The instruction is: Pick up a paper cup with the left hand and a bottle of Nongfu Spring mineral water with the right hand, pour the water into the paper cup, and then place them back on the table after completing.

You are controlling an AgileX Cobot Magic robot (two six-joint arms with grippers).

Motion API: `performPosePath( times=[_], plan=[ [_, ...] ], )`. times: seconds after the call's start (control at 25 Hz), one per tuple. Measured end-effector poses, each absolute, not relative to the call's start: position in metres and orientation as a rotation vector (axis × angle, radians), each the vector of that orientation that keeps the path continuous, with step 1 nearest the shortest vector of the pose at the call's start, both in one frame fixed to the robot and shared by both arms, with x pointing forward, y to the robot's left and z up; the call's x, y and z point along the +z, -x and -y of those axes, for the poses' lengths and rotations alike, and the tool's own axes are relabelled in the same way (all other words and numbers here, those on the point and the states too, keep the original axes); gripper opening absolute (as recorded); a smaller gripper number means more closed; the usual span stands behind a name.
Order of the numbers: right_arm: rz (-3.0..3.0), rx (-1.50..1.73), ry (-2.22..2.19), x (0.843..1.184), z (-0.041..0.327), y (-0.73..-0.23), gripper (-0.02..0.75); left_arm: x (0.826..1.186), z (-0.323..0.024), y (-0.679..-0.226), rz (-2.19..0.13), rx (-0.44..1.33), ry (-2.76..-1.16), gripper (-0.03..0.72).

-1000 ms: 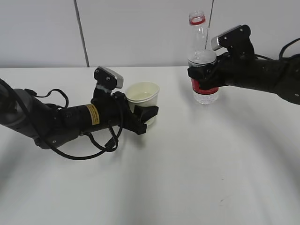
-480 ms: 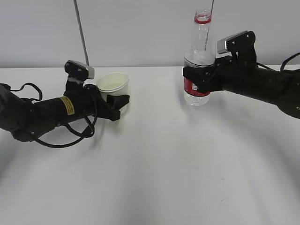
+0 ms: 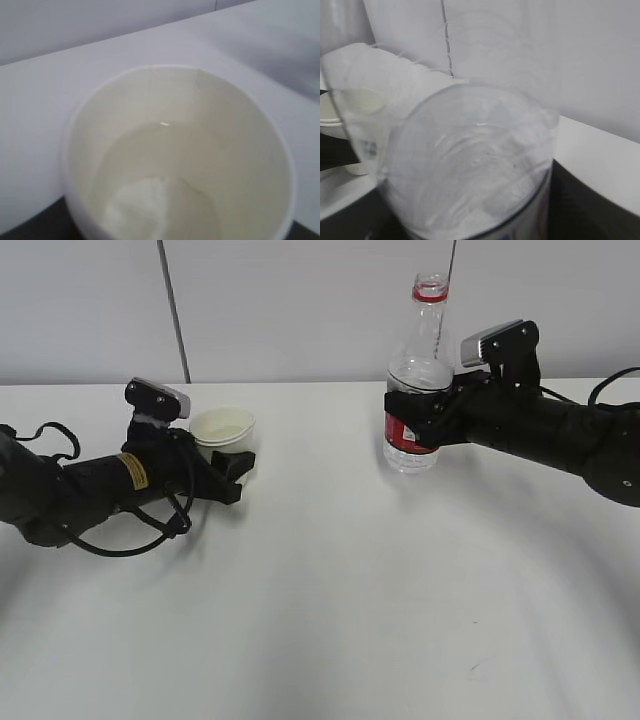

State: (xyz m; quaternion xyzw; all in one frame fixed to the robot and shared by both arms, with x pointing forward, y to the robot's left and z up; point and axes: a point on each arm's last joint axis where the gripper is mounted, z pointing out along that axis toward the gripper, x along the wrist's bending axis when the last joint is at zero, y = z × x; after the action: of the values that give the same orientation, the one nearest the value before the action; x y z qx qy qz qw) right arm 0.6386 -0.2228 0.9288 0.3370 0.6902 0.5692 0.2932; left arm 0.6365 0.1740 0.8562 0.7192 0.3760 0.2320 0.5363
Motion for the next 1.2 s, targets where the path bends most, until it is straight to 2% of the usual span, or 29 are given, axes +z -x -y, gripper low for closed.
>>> performPosePath(
  times=[0.2,0.64,1.04,1.2],
  plan=[
    [-1.826,1.515,-0.907,0.9287,0.2236,-0.6393,0.445,0.8499,-0.1755,-0.6388,-0.926,0.565,-1.658,0.401],
    [-1.817,1.512,-0.906,0.9291,0.2240,-0.6397,0.445,0.8483,-0.1759,-0.6392,-0.927,0.572,-1.650,0.407],
    [-1.817,1.512,-0.907,0.9292,0.2240,-0.6397,0.445,0.8471,-0.1756,-0.6391,-0.922,0.572,-1.641,0.463],
    [-1.815,1.513,-0.908,0.9293,0.2241,-0.6398,0.445,0.8497,-0.1751,-0.6396,-0.908,0.578,-1.615,0.531]
  ],
)
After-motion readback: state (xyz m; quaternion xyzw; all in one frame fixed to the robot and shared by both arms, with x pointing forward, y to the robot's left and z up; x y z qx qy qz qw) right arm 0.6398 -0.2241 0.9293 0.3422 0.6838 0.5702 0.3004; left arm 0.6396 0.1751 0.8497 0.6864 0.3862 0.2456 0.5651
